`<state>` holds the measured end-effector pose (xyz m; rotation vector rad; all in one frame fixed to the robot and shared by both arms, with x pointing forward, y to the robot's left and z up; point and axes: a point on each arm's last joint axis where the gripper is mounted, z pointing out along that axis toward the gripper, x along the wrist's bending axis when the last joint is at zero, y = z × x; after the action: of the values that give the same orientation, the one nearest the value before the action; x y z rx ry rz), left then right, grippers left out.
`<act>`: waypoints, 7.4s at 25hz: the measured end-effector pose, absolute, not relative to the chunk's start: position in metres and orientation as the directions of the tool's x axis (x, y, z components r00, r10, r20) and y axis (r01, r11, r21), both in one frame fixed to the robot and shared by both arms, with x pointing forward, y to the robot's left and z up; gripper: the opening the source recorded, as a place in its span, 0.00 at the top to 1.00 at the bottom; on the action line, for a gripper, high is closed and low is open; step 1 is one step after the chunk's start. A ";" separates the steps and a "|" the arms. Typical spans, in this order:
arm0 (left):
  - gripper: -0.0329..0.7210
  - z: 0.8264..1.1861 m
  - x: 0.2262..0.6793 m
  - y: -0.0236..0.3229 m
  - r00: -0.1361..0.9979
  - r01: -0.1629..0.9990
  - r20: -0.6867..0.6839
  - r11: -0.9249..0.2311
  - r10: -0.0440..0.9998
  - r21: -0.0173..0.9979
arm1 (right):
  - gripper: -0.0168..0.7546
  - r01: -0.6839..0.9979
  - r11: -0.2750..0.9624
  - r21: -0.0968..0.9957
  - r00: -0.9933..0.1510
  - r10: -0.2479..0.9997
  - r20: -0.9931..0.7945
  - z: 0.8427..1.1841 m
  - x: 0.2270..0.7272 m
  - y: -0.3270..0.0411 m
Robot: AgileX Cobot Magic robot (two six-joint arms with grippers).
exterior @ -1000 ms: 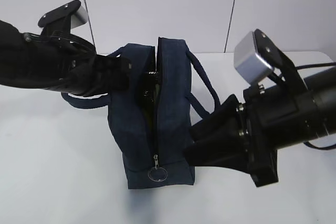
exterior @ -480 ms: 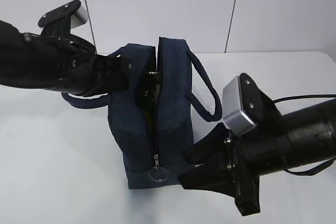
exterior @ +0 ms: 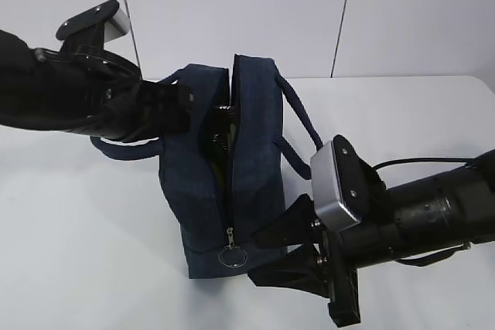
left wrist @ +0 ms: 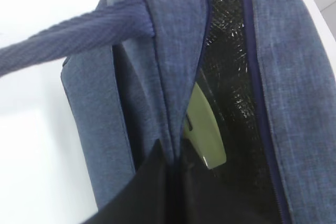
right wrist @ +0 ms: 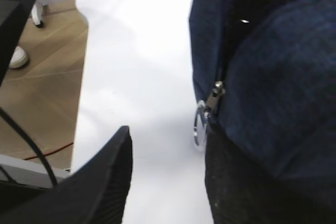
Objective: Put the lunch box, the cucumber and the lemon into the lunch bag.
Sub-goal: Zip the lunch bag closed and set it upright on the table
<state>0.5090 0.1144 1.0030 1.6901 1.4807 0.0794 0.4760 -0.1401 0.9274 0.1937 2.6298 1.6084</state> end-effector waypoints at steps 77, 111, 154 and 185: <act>0.96 1.003 0.509 0.114 0.294 0.777 -0.469 0.077 0.833 0.624 | 0.55 0.316 0.396 0.862 -0.946 0.199 0.256 0.899 0.497 -0.097; 0.96 1.003 0.509 0.114 0.294 0.777 -0.469 0.077 0.833 0.624 | 0.66 0.445 0.347 0.826 -0.888 0.291 0.356 0.900 0.509 -0.109; 0.46 1.002 0.507 0.114 0.325 0.783 -0.453 0.032 0.830 0.621 | 0.99 0.471 0.361 0.805 -0.871 0.338 0.358 0.897 0.512 -0.112; 0.18 0.998 0.413 0.138 0.575 0.547 -0.164 -0.227 0.802 0.806 | 1.00 0.507 0.337 0.793 -0.851 0.339 0.400 0.898 0.511 -0.111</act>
<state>0.4133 0.1383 0.9985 1.9115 1.0870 0.3580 0.5109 -0.1111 0.8981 0.8622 2.6983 1.7032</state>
